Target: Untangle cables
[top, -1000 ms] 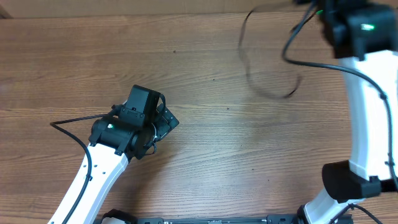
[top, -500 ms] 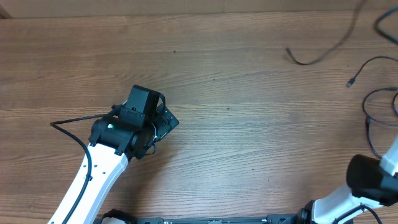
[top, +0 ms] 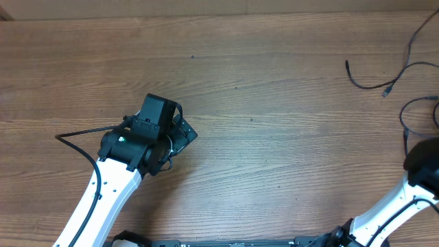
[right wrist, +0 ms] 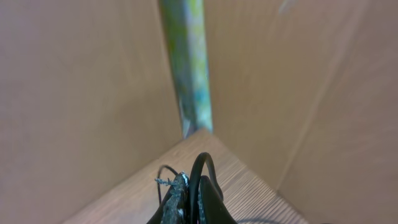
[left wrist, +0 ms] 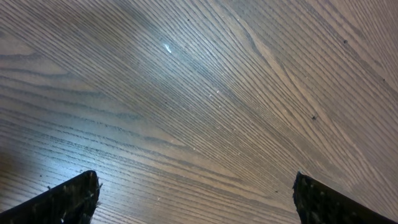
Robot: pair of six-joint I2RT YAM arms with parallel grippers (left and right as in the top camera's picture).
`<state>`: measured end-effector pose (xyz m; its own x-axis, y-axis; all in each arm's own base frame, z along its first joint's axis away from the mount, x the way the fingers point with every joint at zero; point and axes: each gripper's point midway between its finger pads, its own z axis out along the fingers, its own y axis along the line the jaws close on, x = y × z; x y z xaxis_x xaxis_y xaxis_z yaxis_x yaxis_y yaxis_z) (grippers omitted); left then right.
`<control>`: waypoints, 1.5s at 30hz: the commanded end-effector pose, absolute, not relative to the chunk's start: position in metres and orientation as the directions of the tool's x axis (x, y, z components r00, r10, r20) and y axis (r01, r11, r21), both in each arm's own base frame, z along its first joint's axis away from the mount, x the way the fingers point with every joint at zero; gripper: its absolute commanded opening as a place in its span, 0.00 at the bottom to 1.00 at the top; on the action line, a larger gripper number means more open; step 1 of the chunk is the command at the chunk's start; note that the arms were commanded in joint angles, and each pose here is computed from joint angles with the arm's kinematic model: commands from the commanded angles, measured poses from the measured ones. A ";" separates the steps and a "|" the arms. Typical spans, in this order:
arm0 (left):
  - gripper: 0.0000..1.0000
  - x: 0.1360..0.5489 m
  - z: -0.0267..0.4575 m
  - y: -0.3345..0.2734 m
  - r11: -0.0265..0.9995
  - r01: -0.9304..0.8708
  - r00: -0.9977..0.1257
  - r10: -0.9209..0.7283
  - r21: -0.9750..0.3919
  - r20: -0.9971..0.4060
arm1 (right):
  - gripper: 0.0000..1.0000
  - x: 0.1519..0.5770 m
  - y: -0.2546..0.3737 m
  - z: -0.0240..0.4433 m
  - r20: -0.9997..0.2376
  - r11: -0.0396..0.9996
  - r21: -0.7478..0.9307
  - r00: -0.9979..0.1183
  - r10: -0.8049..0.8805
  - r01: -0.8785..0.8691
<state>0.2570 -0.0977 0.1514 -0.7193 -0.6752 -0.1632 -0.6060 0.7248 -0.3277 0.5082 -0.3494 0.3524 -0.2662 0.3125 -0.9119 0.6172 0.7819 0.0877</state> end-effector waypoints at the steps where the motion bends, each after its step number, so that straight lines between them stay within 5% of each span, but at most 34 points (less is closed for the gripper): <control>1: 1.00 0.258 0.155 -0.093 0.727 -0.602 -0.713 -0.675 -0.330 -0.188 | 0.04 0.522 -0.349 0.332 -0.899 0.796 0.117 -0.278 0.339 0.594; 4: 1.00 0.258 0.155 -0.093 0.727 -0.602 -0.713 -0.675 -0.330 -0.188 | 0.04 0.529 -0.354 0.301 -0.870 0.782 0.137 -0.304 0.389 0.608; 5: 1.00 0.258 0.155 -0.093 0.728 -0.602 -0.713 -0.675 -0.329 -0.188 | 0.13 0.529 -0.355 0.298 -0.864 0.776 0.147 -0.302 0.402 0.614; 7: 1.00 0.258 0.155 -0.093 0.728 -0.602 -0.713 -0.675 -0.329 -0.188 | 0.67 0.530 -0.356 0.294 -0.861 0.770 0.152 -0.300 0.411 0.620; 8: 1.00 0.258 0.155 -0.093 0.728 -0.602 -0.713 -0.675 -0.329 -0.188 | 0.89 0.530 -0.356 0.294 -0.861 0.769 0.151 -0.299 0.411 0.621; 9: 0.99 0.258 0.155 -0.093 0.728 -0.602 -0.713 -0.675 -0.329 -0.188 | 1.00 0.530 -0.356 0.295 -0.862 0.768 0.151 -0.297 0.410 0.622; 17: 1.00 0.258 0.155 -0.093 0.727 -0.602 -0.713 -0.675 -0.330 -0.188 | 1.00 0.528 -0.351 0.288 -0.844 0.777 0.160 -0.325 0.428 0.609; 26: 1.00 0.258 0.155 -0.093 0.728 -0.602 -0.713 -0.675 -0.329 -0.188 | 1.00 0.548 -0.289 0.304 -0.815 0.884 0.319 -0.376 0.440 0.343; 33: 1.00 0.258 0.155 -0.093 0.728 -0.602 -0.713 -0.675 -0.329 -0.189 | 1.00 0.559 -0.212 0.305 -0.791 0.931 0.305 -0.492 0.364 0.199; 45: 0.99 0.258 0.155 -0.093 0.728 -0.602 -0.713 -0.675 -0.329 -0.188 | 1.00 0.551 0.010 0.261 -0.603 0.934 0.348 -0.781 0.161 -0.076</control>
<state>0.2570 -0.0977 0.1514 -0.7191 -0.6755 -0.1630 -0.6063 0.7245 -0.3278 0.5622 -0.0326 0.2276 -0.7950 0.2295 -0.5615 0.0184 0.9344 0.3559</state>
